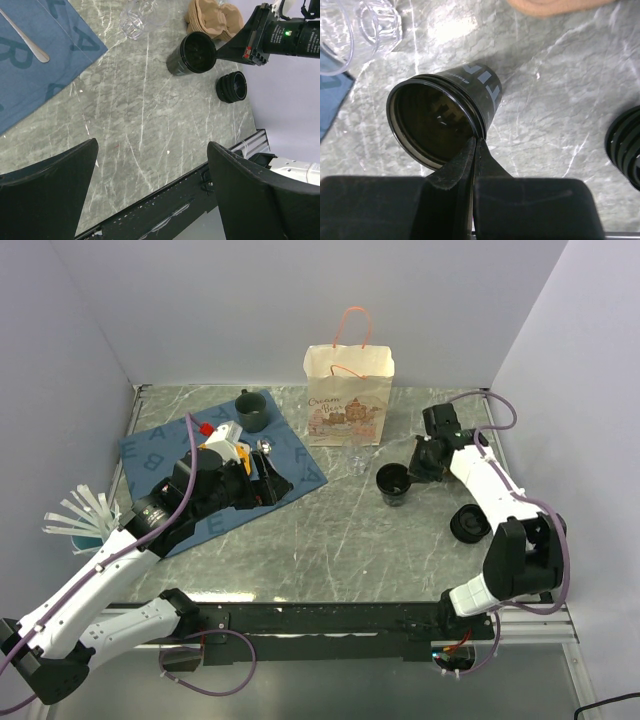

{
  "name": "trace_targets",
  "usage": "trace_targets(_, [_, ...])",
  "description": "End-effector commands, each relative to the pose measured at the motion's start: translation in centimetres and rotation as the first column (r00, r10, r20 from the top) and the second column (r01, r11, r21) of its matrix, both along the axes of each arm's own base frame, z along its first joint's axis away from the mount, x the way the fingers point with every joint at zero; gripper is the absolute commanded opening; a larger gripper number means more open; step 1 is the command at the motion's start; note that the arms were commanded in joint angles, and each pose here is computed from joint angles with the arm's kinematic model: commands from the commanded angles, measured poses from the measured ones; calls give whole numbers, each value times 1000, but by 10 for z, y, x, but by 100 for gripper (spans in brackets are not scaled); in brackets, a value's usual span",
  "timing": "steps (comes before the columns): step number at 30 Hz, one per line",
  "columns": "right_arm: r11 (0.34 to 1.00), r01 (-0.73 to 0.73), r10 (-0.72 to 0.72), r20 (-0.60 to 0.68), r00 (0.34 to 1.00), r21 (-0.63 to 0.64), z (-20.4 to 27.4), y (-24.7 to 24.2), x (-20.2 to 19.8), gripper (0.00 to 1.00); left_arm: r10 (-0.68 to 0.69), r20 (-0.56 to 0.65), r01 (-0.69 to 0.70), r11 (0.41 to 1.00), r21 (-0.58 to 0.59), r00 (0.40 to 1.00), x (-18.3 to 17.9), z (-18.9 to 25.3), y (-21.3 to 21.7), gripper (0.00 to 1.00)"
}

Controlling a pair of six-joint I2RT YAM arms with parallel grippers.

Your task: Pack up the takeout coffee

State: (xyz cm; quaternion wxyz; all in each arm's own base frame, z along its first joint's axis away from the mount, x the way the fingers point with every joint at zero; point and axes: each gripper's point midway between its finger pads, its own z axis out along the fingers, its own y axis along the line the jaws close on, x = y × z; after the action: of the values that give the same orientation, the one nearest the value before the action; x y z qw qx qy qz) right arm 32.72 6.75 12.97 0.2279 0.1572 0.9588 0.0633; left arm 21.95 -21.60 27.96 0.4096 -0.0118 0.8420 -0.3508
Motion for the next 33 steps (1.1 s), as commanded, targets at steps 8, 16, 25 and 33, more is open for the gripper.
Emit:
trace_targets(8, [990,55,-73,134,988,133,28,-1,9,0,-10,41,12,999,-31,999,0,15,-2,97])
trace_targets(16, [982,72,-100,155,983,175,37,-3,7,0,-13,42,15,999,-33,999,-1,13,-2,97])
trace_targets(25, [976,67,-113,216,970,207,70,-2,6,0,-4,43,5,1000,-26,999,1,14,-1,97])
trace_targets(33, [975,53,-110,263,959,216,99,-2,-1,0,4,42,-3,1000,-15,999,2,13,1,97])
